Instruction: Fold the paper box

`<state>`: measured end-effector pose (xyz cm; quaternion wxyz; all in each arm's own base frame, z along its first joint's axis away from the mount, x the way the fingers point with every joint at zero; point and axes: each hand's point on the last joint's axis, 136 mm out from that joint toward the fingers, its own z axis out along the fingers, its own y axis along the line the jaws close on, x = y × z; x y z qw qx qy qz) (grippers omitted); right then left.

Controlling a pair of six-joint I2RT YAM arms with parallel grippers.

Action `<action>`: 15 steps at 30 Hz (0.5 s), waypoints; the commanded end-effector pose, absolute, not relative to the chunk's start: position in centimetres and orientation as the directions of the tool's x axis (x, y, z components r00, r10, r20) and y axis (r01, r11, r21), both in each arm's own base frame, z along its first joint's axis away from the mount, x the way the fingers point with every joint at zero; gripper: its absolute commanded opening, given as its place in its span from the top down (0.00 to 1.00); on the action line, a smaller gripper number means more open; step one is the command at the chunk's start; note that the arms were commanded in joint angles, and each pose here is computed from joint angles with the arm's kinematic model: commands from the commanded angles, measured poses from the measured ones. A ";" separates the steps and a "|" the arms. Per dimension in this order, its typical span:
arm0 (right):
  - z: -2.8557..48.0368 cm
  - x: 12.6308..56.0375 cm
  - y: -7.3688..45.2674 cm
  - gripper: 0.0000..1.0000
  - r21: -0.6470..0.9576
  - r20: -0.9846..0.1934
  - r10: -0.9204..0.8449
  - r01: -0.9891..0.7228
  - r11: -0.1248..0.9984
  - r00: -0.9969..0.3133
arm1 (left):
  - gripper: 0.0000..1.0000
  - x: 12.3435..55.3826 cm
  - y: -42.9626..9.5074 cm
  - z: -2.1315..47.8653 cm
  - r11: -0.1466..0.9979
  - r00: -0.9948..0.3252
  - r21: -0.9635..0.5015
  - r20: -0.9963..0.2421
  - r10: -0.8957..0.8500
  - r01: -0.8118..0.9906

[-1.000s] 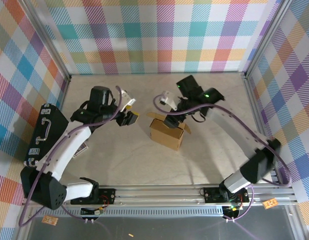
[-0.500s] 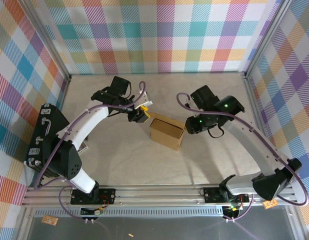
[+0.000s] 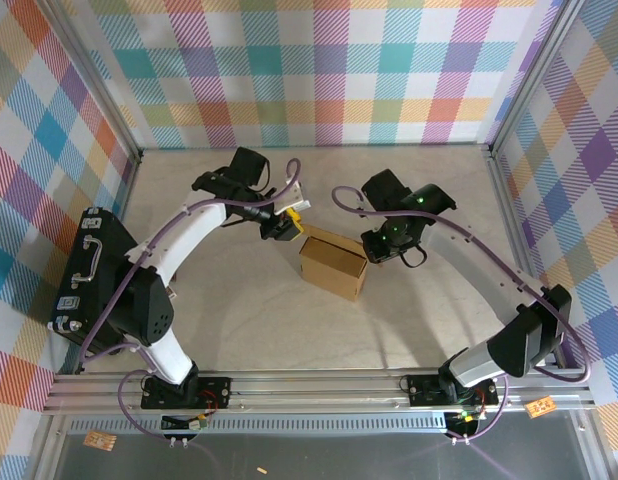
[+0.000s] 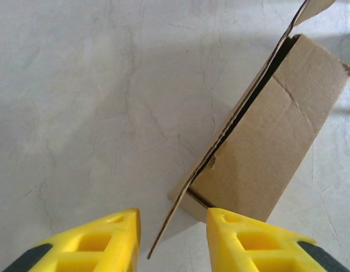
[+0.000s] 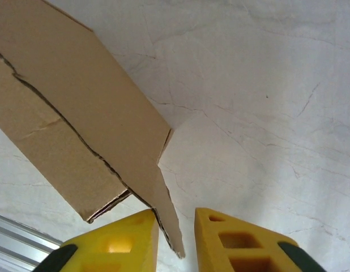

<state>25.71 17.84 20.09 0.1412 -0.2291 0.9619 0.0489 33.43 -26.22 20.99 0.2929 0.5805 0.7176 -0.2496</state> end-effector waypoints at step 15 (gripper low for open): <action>20.8 26.3 19.0 0.95 0.127 -0.326 -0.274 -0.329 0.936 -0.905 | 0.97 33.0 -27.3 21.5 0.356 -0.349 -0.142 -0.697 0.627 0.924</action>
